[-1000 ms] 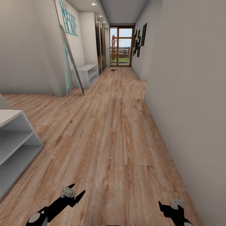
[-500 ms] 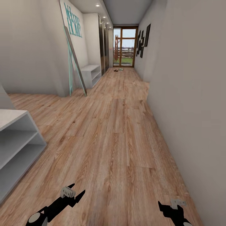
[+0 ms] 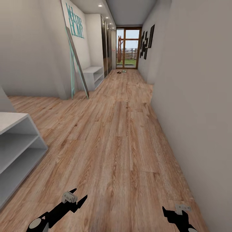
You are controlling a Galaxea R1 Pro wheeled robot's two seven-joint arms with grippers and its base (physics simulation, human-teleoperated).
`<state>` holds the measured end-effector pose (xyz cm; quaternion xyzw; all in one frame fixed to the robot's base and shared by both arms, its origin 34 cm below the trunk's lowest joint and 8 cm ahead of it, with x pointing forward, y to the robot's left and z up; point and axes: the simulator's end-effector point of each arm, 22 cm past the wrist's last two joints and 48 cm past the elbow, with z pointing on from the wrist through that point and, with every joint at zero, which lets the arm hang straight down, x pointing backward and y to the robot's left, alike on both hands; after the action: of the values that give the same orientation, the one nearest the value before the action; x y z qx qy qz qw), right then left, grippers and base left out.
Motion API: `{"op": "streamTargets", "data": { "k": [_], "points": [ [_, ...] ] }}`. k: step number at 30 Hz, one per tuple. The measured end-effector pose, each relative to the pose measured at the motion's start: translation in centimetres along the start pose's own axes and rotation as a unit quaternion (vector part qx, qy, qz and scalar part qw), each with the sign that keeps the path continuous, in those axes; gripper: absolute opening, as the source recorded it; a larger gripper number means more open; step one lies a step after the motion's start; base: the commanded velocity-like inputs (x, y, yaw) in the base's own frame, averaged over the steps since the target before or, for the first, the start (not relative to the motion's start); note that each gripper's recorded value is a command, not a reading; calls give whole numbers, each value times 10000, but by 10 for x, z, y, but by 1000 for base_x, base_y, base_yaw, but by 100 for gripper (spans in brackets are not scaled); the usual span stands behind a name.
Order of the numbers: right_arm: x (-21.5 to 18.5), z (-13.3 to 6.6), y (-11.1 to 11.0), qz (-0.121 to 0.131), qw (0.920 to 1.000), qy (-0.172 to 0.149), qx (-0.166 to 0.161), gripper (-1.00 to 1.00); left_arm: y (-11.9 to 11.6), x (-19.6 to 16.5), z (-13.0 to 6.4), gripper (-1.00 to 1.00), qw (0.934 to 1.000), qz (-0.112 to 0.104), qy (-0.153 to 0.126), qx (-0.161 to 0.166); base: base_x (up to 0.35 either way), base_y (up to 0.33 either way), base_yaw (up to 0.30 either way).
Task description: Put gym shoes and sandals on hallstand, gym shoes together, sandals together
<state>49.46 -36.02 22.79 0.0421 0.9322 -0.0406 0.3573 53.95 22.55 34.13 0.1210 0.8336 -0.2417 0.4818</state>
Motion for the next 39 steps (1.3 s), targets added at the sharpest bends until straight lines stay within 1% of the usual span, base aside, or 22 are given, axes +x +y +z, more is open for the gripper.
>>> {"op": "streamTargets", "data": {
  "k": [5,9,19,30,32,39],
  "points": [
    [0,0,0,0,10000,0,0,100,0,0,0,100,10000,-2,3,-2,44,0,0],
    [0,0,0,0,10000,-6,0,100,1,0,0,100,10000,-3,3,-35,205,0,0],
    [-1,0,-1,-9,10000,-16,0,100,15,0,-1,100,9993,-2,-3,-362,307,0,0],
    [-1,0,-1,-14,10000,-24,2,100,19,1,-1,100,9990,-8,0,-454,336,0,0],
    [-1,0,0,-22,10000,-24,-5,100,22,2,-1,100,9987,-27,7,-518,338,0,0],
    [-1,0,1,-50,10000,-23,-19,100,34,19,-6,100,9957,-247,47,-892,338,0,0]
  ]
}}
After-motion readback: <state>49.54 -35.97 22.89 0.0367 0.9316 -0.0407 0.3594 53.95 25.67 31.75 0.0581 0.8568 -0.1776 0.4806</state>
